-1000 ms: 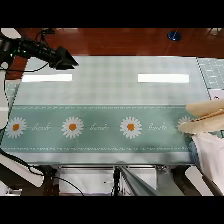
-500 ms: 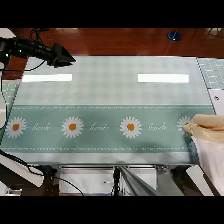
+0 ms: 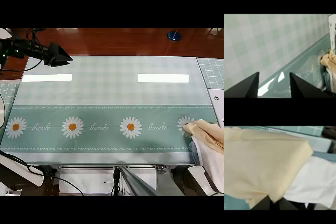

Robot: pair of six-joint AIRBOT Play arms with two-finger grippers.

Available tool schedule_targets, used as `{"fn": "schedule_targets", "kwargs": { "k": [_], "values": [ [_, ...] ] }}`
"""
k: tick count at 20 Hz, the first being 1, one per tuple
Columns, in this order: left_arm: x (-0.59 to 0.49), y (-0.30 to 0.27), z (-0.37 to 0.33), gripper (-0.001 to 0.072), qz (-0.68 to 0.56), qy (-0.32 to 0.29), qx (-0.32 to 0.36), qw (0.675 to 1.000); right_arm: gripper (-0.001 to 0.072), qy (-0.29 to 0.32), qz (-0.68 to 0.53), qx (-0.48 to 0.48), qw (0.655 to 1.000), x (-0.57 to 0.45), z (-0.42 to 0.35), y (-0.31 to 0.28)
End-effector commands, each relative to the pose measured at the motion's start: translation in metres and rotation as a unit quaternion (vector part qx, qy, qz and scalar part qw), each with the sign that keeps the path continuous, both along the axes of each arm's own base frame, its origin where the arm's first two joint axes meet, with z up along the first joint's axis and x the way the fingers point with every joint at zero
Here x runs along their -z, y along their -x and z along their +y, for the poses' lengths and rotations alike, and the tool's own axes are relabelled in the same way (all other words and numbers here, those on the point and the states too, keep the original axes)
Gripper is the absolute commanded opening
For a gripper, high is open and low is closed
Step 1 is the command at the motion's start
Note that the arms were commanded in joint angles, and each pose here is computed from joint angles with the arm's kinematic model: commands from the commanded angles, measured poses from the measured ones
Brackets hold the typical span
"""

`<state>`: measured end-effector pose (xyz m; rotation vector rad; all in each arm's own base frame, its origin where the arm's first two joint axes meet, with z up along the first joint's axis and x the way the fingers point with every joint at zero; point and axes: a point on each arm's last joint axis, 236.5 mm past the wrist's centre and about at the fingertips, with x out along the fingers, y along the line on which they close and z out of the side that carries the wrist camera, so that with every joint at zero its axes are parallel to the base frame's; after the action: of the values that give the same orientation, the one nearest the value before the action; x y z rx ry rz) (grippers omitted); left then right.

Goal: Fold the shirts.

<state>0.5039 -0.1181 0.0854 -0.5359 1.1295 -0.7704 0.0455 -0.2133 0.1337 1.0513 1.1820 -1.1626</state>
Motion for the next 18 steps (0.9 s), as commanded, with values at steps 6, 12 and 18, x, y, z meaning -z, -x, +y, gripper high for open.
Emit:
{"fn": "schedule_targets", "kwargs": {
  "k": [6,12,18],
  "values": [
    [-0.001,-0.010,0.006,0.0461,-0.013,-0.001,-0.019,1.000,0.0012,-0.093,0.102,0.058,0.989,0.049,0.031,0.087],
    [-0.001,-0.012,0.018,0.0461,-0.011,-0.001,-0.030,0.999,0.0013,-0.163,0.207,0.063,0.963,0.078,0.060,0.132],
    [-0.002,-0.015,0.035,0.0461,-0.010,-0.001,-0.048,0.999,0.0015,-0.197,0.271,0.057,0.940,0.082,0.054,0.158]
  ]
}}
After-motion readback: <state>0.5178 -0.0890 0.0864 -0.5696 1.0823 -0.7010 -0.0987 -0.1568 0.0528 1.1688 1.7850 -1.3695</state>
